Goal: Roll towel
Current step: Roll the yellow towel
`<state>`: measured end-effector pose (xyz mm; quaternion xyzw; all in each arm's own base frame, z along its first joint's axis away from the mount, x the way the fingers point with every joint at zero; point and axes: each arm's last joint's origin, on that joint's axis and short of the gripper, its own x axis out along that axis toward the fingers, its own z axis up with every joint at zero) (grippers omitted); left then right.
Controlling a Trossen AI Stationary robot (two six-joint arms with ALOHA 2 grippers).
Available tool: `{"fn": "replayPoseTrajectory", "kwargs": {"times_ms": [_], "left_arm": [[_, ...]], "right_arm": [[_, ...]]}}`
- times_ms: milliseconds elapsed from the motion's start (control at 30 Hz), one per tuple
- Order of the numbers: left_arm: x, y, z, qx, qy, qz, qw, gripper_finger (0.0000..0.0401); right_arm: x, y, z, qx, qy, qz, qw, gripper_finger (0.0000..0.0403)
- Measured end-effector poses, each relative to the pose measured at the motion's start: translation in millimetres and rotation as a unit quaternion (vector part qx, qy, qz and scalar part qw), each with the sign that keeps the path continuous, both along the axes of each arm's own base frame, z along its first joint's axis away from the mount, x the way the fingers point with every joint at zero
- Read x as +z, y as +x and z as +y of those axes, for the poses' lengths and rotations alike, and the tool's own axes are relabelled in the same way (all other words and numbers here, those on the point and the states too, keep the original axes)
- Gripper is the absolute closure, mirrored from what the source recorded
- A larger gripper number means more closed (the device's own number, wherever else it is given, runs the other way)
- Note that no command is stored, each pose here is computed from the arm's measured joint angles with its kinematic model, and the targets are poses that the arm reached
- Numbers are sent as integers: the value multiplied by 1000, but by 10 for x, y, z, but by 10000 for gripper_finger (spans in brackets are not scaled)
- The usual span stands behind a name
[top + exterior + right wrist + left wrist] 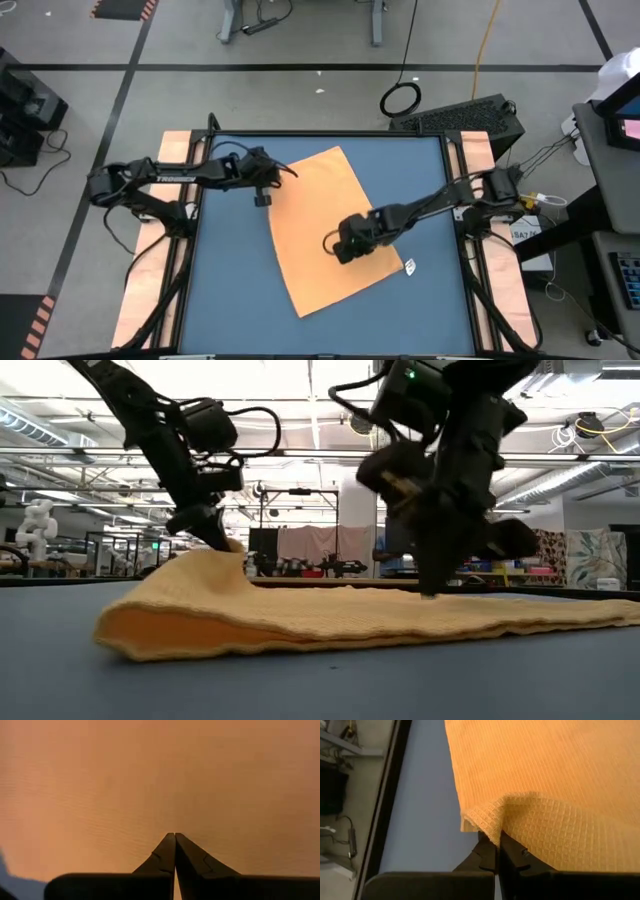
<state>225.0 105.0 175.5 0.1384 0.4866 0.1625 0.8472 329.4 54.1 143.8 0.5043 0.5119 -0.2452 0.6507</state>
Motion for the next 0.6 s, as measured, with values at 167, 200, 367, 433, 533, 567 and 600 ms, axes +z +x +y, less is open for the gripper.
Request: {"fn": "replayPoseTrajectory", "kwargs": {"times_ms": [167, 200, 367, 433, 533, 567, 600], "left_arm": [[-35, 50, 35, -18, 14, -3, 1000, 401], [-41, 60, 38, -23, 17, -3, 1000, 401], [-39, 110, 62, -24, 36, -17, 999, 401], [-32, 118, 77, -25, 50, -17, 998, 401], [-3, 137, 102, -29, 67, -30, 997, 401], [2, 140, 108, -28, 70, -32, 997, 401], [8, 143, 116, -27, 72, -36, 996, 401]], "right_arm": [[-175, 134, 215, -45, 47, -21, 998, 403], [-196, 160, 255, -54, 57, -28, 997, 403], [-203, 301, 395, -83, 81, -37, 993, 403], [-188, 360, 435, -81, 84, -41, 992, 403], [-165, 403, 453, -69, 75, -40, 994, 403], [-162, 404, 447, -67, 72, -39, 994, 403], [-161, 406, 437, -68, 69, -39, 995, 403]]}}
